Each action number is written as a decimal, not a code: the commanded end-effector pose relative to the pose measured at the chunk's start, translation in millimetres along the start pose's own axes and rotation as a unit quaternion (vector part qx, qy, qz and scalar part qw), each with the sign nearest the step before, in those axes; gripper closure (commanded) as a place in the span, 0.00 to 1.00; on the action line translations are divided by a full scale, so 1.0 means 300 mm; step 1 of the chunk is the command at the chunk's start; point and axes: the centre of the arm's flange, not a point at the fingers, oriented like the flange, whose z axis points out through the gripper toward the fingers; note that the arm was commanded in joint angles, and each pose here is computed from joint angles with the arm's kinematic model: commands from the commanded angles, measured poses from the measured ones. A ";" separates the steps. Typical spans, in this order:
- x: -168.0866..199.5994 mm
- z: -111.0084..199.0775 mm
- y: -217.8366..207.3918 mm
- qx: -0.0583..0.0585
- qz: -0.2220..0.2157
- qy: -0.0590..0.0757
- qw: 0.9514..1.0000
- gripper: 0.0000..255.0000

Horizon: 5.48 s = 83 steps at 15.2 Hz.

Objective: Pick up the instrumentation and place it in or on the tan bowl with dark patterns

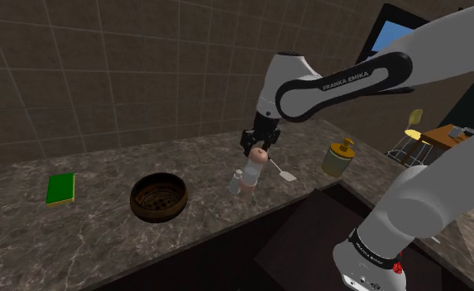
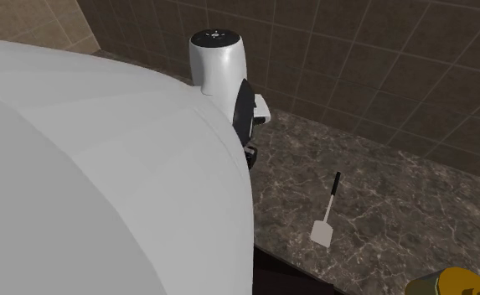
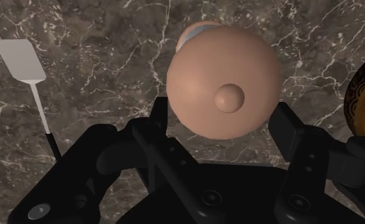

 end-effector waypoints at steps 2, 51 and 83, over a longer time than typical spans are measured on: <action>-0.001 -0.060 -0.001 0.000 0.000 0.000 1.000 1.00; 0.300 -0.310 -1.069 0.000 0.000 0.000 1.000 1.00; 0.281 -0.104 -1.066 0.000 0.000 0.000 1.000 0.00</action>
